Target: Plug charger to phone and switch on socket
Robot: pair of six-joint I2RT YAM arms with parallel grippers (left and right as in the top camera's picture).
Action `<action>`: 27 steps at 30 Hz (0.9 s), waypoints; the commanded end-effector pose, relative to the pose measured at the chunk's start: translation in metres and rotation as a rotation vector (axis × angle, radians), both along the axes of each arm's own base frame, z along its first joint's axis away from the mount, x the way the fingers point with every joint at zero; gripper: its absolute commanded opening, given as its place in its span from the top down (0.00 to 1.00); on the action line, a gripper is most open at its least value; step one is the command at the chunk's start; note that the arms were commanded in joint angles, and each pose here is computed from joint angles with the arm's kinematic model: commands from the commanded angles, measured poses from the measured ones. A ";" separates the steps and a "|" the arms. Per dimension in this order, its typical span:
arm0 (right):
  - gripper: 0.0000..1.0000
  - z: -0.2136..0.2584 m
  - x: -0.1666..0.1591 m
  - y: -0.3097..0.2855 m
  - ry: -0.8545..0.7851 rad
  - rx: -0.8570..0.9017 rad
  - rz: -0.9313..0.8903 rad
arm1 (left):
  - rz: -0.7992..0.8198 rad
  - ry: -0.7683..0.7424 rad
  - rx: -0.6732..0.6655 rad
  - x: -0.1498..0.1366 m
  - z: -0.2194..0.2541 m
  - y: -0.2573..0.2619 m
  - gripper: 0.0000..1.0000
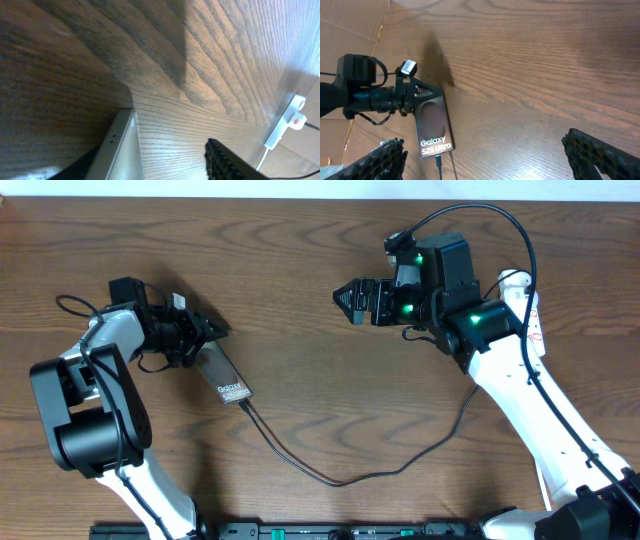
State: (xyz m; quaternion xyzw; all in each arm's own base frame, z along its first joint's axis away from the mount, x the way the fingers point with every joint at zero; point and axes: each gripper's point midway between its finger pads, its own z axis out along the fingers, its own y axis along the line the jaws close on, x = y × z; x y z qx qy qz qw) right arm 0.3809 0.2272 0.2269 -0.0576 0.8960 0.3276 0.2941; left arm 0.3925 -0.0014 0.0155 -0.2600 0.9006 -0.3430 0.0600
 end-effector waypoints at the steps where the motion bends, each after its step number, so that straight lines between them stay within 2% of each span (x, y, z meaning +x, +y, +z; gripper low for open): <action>1: 0.01 0.010 0.000 0.001 -0.034 -0.002 0.004 | 0.011 0.046 0.080 -0.007 -0.011 0.012 0.36; 10: 0.01 0.010 0.000 0.001 -0.034 -0.002 0.004 | 0.010 0.064 0.076 -0.010 -0.011 0.011 0.25; 21: 0.01 0.010 0.000 0.001 -0.033 -0.002 0.004 | 0.009 0.103 0.069 -0.019 -0.012 0.009 0.24; 27: 0.01 0.010 0.000 0.001 -0.034 -0.002 0.004 | 0.015 0.184 0.160 -0.034 -0.023 0.022 0.24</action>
